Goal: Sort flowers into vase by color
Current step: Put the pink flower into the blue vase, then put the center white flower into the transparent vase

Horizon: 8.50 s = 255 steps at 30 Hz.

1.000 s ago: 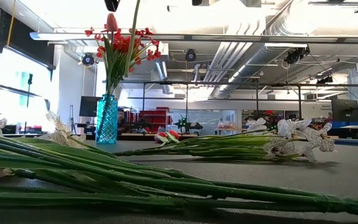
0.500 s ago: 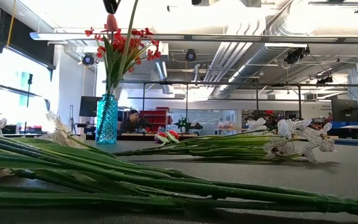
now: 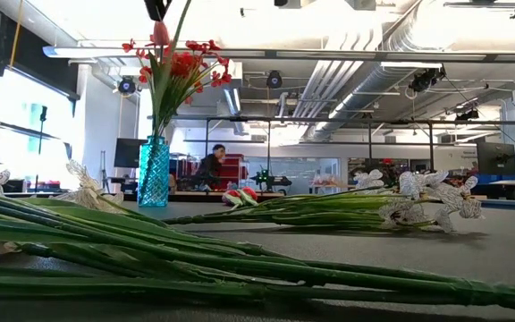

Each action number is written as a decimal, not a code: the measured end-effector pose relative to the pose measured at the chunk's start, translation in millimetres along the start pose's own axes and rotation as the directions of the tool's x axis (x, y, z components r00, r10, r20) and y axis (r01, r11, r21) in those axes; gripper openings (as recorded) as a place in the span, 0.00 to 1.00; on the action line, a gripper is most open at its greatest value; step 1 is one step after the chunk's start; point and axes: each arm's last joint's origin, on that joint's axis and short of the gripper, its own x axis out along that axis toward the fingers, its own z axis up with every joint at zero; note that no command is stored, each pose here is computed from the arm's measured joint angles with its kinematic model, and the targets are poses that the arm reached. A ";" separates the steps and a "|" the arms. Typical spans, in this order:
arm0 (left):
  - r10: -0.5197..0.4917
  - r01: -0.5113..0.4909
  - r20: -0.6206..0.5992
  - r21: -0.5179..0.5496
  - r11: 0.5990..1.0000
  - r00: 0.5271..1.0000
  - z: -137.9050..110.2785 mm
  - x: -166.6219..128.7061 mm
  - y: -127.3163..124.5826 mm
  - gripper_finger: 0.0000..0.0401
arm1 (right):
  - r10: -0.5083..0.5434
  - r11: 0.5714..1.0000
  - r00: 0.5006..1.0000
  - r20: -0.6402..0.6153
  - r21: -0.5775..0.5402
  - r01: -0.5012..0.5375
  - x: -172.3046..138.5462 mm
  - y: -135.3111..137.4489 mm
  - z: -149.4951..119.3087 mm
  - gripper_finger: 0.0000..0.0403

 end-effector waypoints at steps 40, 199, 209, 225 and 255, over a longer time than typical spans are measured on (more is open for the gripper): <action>0.623 -0.738 0.515 0.029 0.674 0.589 -26.6 -140.2 81.0 0.00 | -0.389 0.921 0.916 -0.096 -0.059 0.385 -13.8 -34.4 -0.3 0.45; -0.187 0.144 -0.494 -0.124 0.982 0.849 -120.0 102.5 -6.8 0.52 | -0.135 0.637 0.376 -0.917 0.210 0.742 -69.9 111.3 -165.7 0.45; -0.137 0.097 -0.495 -0.106 0.990 0.858 -124.4 105.3 -6.8 0.52 | -0.136 0.653 0.365 -0.921 0.194 0.732 -69.6 109.0 -165.5 0.45; -0.095 0.079 -0.554 -0.053 0.996 0.827 -148.2 116.5 1.4 0.52 | -0.121 0.684 0.334 -0.935 0.165 0.711 -71.6 108.4 -166.1 0.45; 0.032 0.020 -0.691 0.068 0.997 0.722 -146.5 168.9 -15.7 0.52 | -0.172 0.721 0.519 -0.837 0.251 0.645 -83.8 89.4 -99.2 0.45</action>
